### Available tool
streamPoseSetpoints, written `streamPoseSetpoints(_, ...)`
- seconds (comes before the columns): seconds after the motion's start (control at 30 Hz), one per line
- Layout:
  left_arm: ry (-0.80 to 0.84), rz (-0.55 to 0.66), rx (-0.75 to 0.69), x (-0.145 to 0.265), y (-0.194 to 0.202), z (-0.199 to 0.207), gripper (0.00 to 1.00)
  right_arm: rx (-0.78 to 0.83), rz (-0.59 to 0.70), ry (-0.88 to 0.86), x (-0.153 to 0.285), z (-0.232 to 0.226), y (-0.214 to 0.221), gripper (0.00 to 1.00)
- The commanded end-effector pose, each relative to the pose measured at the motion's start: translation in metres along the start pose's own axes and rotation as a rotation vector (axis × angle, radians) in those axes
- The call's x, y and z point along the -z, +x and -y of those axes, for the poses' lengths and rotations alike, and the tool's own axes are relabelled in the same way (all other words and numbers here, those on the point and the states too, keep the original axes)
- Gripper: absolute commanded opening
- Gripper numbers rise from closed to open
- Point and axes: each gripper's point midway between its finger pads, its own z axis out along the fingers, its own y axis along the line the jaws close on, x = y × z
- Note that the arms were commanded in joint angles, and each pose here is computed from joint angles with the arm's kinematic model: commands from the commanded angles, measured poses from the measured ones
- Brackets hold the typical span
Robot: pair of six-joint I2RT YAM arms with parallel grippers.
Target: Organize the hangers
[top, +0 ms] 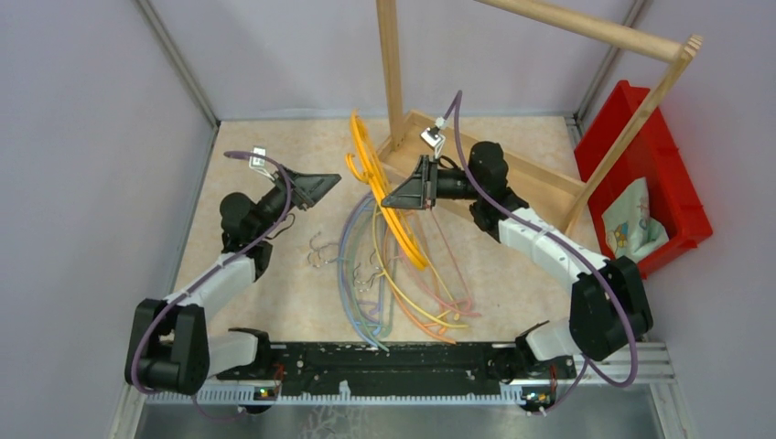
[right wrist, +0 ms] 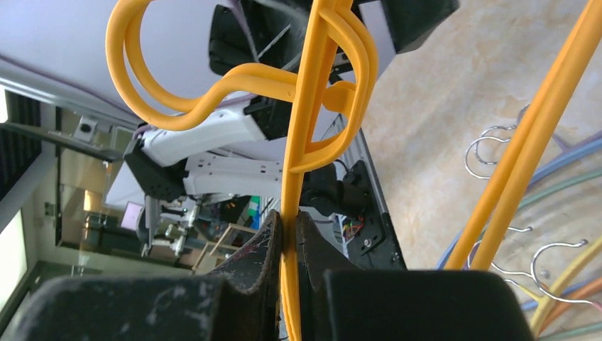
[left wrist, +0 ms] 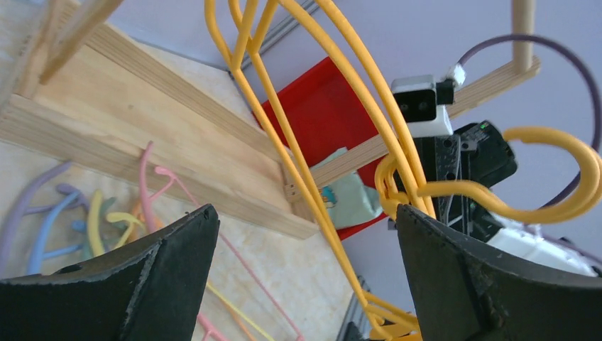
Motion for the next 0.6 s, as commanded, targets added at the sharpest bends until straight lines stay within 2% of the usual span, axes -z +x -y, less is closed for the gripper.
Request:
streamPoseSetpoints(0.0, 0.186, 0.054, 0.073, -0.010, -0.025, 0.044, 1.00, 0.133, -0.023, -0.162, 0.011, -0.052, 0.001, 0.05)
streamPoseSetpoints(0.3, 0.258, 0.089, 0.086, -0.032, -0.061, 0.077, 0.97, 0.115, -0.078, -0.161, 0.006, -0.046, 0.014, 0.05)
streamPoseSetpoints(0.57, 0.236, 0.065, 0.103, -0.037, -0.056, 0.075, 0.92, 0.122, -0.087, -0.159, -0.003, -0.046, 0.015, 0.05)
